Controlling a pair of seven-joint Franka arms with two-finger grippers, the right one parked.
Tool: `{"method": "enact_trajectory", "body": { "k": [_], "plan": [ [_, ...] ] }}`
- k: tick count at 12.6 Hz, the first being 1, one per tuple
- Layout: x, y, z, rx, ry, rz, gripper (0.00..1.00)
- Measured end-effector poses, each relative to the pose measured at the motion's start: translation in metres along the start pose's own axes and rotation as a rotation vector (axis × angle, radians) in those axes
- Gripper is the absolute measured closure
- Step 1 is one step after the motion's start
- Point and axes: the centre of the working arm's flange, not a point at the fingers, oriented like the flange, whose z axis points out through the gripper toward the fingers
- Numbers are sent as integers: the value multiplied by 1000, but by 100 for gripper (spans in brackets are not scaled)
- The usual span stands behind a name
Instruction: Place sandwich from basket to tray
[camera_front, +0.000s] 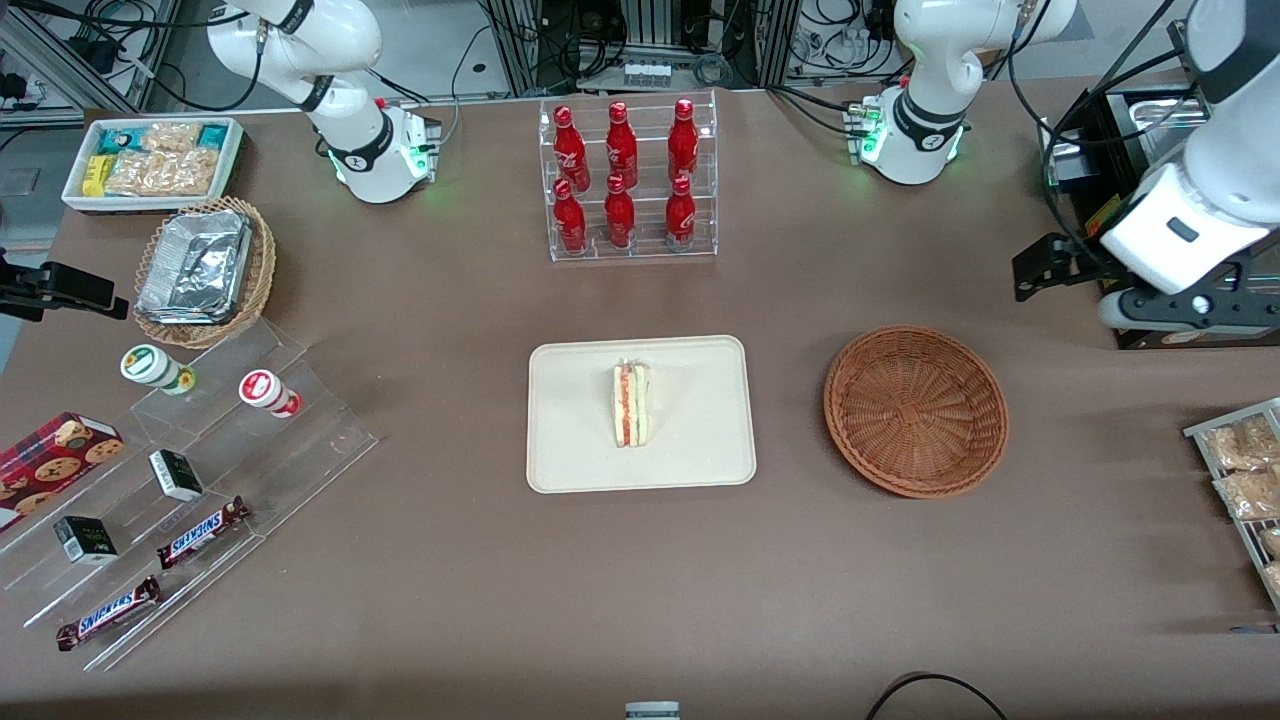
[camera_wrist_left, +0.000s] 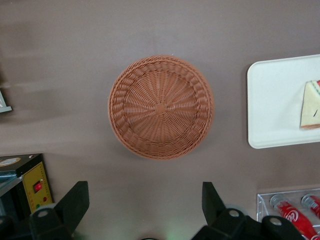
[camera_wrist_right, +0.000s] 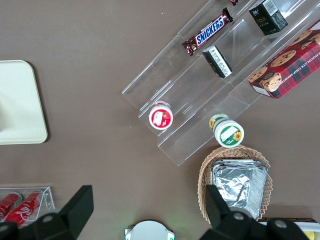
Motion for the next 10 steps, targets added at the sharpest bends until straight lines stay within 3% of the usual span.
{"method": "enact_trajectory", "body": {
  "k": [2, 3, 10],
  "plan": [
    [-7, -28, -4, -57, 9, 38, 0],
    [-9, -40, -6, -63, 14, 34, 0],
    [-3, -20, -13, 18, 34, -19, 0]
  ]
}}
